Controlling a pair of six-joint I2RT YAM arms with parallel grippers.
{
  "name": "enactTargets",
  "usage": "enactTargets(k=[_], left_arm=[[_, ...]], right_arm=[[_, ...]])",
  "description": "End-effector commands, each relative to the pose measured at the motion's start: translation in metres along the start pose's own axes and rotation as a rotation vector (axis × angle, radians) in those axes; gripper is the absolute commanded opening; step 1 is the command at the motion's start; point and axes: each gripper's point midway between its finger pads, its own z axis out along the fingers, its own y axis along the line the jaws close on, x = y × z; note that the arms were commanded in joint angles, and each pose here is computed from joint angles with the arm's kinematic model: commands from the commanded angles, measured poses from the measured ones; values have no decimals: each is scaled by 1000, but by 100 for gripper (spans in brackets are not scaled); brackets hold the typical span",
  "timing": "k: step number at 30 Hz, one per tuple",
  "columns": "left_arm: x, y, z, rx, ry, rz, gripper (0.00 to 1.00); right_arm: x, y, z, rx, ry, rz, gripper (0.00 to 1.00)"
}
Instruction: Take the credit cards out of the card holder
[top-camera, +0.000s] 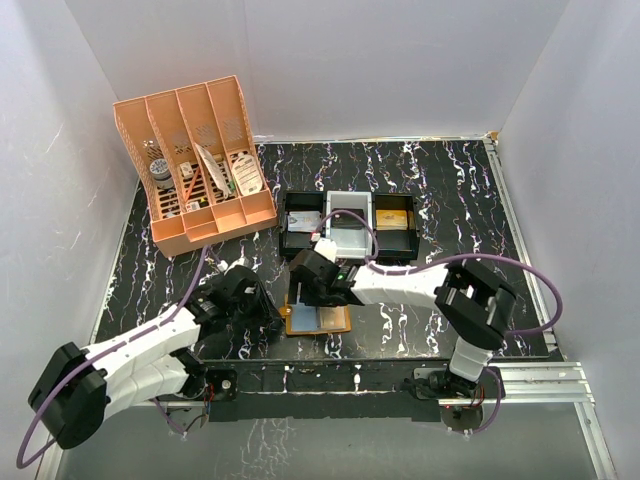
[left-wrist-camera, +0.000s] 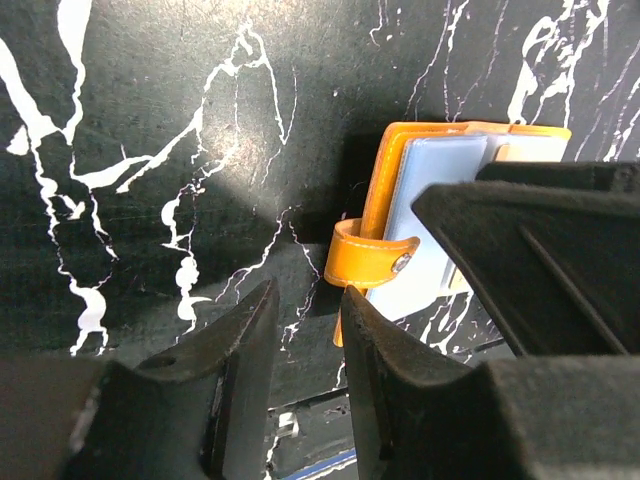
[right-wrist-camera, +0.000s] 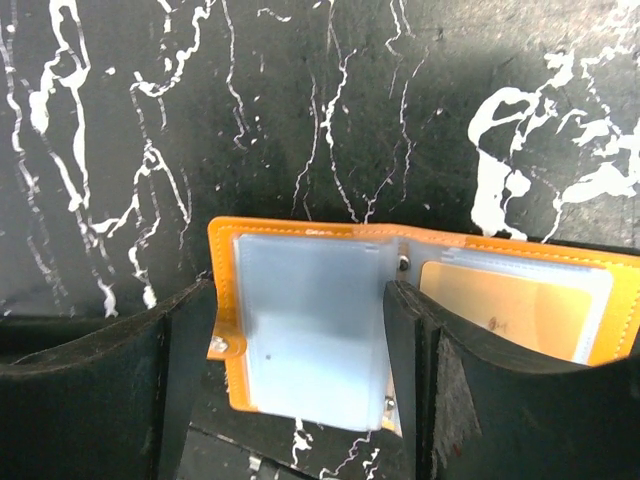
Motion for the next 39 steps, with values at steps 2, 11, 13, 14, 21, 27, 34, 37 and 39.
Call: enactTargets(k=[2,11,13,14,21,27,34,37,39], left_arm=[[-5,9,-10,-5,-57,-29,29],[-14,5,-22,1,-100,-6,28],[-15,5,-24,-4,-101,2,28],[-16,5,-25,-5,-105,5,27],[-19,4,-29,-3,-117,19,27],[-20,0,-30,4,-112,31,27],[-27,-26,-48,108,-129,77,32],[-32,-35,-58,149,-148,82,29],[-29,-32,-60,147,-144,53,26]], right_arm=[[-8,-1,8,101,-37,-71,67],[11,-24,25,241,23,-115,69],[15,-28,28,250,34,-115,65],[16,-27,28,246,36,-114,62],[13,-8,25,128,17,-89,42],[13,-7,24,117,25,-75,41],[-2,30,8,-4,27,-88,55],[-15,61,-7,-127,8,-111,64],[-24,71,-15,-149,2,-108,67]])
